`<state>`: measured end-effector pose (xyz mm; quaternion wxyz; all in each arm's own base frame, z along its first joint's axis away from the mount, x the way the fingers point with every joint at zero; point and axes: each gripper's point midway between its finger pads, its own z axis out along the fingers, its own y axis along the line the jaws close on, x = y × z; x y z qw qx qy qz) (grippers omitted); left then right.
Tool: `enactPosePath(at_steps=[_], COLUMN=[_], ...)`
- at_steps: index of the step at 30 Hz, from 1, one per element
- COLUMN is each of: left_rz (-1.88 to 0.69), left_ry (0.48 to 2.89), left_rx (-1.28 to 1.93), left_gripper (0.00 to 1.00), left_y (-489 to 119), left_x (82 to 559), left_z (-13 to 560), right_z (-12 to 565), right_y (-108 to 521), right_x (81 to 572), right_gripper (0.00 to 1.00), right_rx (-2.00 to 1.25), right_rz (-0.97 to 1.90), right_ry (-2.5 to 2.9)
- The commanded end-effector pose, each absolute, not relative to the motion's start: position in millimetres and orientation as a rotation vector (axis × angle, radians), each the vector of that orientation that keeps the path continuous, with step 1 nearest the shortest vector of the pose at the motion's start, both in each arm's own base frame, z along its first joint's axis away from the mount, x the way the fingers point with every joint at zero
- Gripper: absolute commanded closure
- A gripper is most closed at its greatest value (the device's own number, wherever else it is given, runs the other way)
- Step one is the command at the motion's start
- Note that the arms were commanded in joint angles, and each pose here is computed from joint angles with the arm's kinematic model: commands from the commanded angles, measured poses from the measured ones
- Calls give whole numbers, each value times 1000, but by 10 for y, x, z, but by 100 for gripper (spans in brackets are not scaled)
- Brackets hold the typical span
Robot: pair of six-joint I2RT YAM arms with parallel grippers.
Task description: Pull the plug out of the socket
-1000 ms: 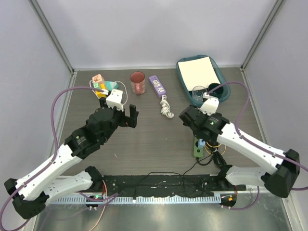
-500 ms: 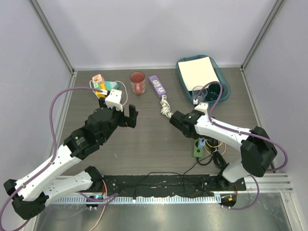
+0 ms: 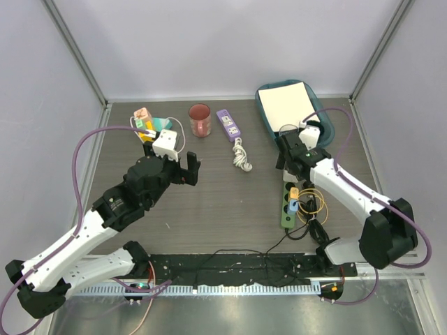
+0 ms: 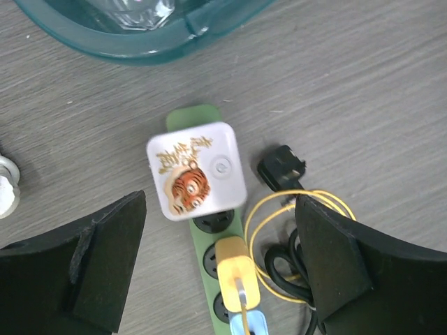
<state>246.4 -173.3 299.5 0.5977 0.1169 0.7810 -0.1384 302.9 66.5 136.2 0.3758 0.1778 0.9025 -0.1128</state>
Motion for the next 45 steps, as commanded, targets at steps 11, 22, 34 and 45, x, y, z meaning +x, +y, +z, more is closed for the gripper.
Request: enactPosePath(at_steps=[11,22,34,45], left_rz=[-321,-334,-624,-899], left_ry=[1771,1767,2012,2057], left_rx=[261,277,29,-9], left_gripper=[0,0,1,0], left_y=[-1721,-1746,-1895,-2278], left_x=[2482,2468,2121,1972], left_z=[3098,3096,2621,1914], right_z=[1153,886,1132,1583], right_y=[805,787,1570,2448], right_x=[3508,3538,3442,3277], right_gripper=[8,39,75,77], right_rx=[315,269,258,280], right_rz=[-270,-238,224,793], right_ry=[2383,2445,2414,2254])
